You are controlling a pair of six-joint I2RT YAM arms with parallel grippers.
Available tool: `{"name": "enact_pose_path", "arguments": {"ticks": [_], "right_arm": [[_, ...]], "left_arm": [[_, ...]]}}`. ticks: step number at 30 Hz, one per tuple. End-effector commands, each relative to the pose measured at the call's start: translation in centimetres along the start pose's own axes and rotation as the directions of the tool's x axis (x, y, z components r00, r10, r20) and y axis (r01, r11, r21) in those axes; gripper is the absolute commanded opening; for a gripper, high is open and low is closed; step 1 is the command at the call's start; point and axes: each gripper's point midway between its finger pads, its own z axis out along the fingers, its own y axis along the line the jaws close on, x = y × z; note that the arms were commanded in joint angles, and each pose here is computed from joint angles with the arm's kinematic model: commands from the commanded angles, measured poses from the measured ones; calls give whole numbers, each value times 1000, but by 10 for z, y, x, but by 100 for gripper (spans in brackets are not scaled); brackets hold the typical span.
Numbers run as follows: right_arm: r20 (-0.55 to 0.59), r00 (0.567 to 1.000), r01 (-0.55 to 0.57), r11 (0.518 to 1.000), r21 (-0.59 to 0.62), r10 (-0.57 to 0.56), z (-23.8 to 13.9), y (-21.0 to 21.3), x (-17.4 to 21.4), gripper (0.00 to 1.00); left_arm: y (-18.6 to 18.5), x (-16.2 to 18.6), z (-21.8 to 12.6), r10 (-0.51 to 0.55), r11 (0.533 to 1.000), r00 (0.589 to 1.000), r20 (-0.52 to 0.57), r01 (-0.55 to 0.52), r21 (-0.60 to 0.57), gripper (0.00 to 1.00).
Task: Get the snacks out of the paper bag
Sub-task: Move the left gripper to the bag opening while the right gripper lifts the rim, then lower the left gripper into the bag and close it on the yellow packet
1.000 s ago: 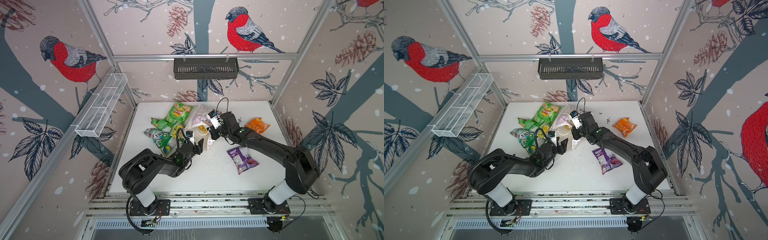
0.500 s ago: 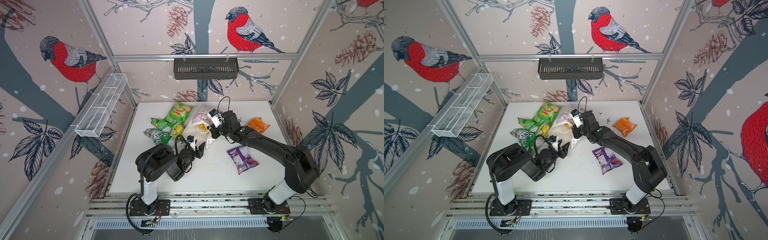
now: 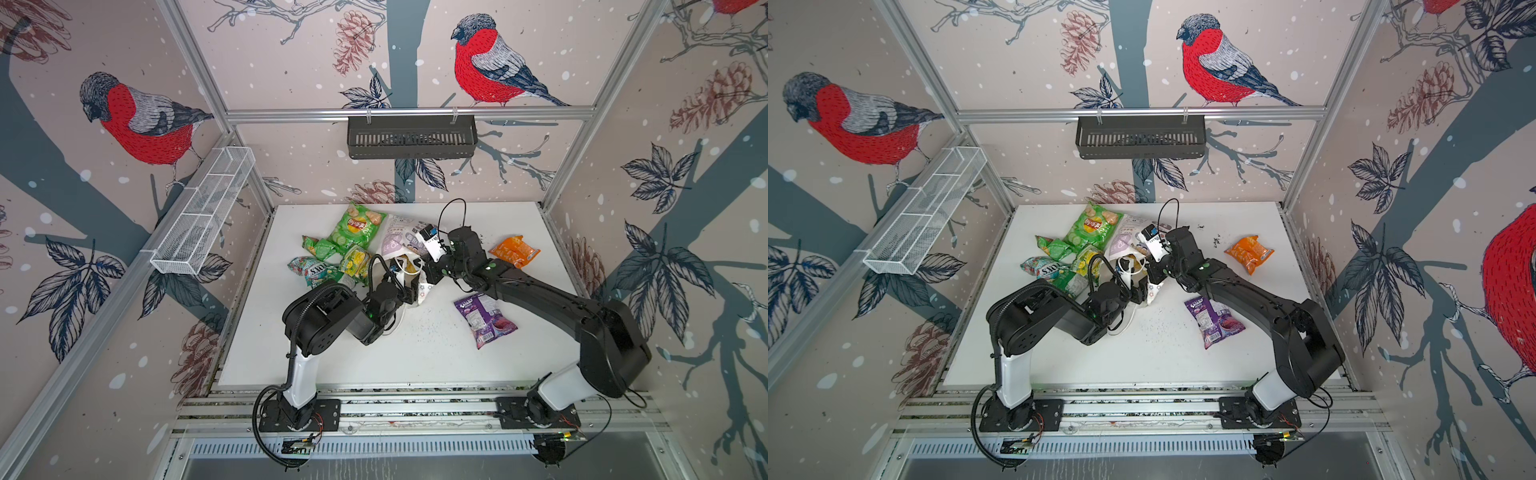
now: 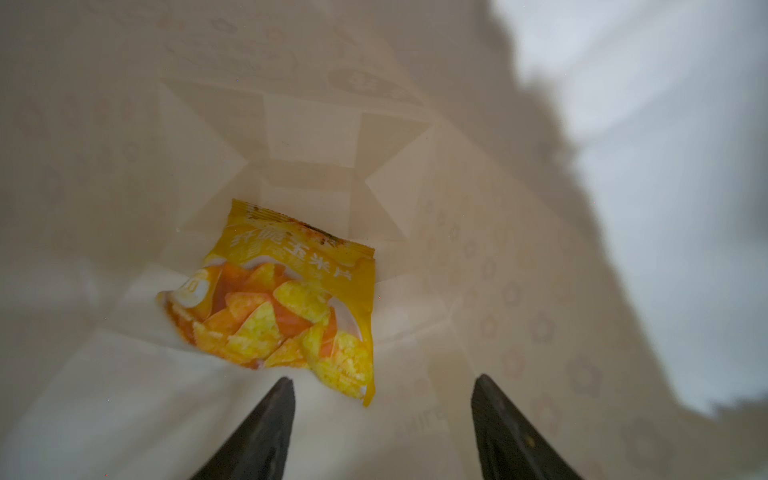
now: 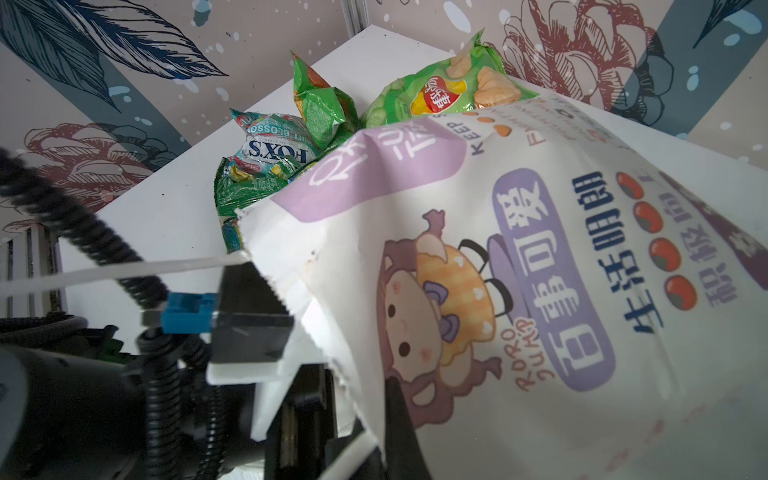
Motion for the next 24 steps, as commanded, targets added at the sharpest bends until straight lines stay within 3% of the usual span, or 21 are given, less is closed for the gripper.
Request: {"name": "enact_pose_path", "arguments": {"ticks": [1, 14, 24], "right_arm": [[40, 998, 40, 999, -28, -39, -5, 7, -10, 0], [57, 998, 24, 999, -28, -22, -8, 11, -13, 0], [61, 998, 23, 998, -57, -20, -4, 22, -13, 0]], "left_arm": [[6, 3, 11, 10, 1000, 1000, -29, -10, -28, 70], [42, 5, 19, -27, 975, 997, -74, 10, -221, 84], [46, -6, 31, -33, 972, 997, -75, 15, -236, 86]]}}
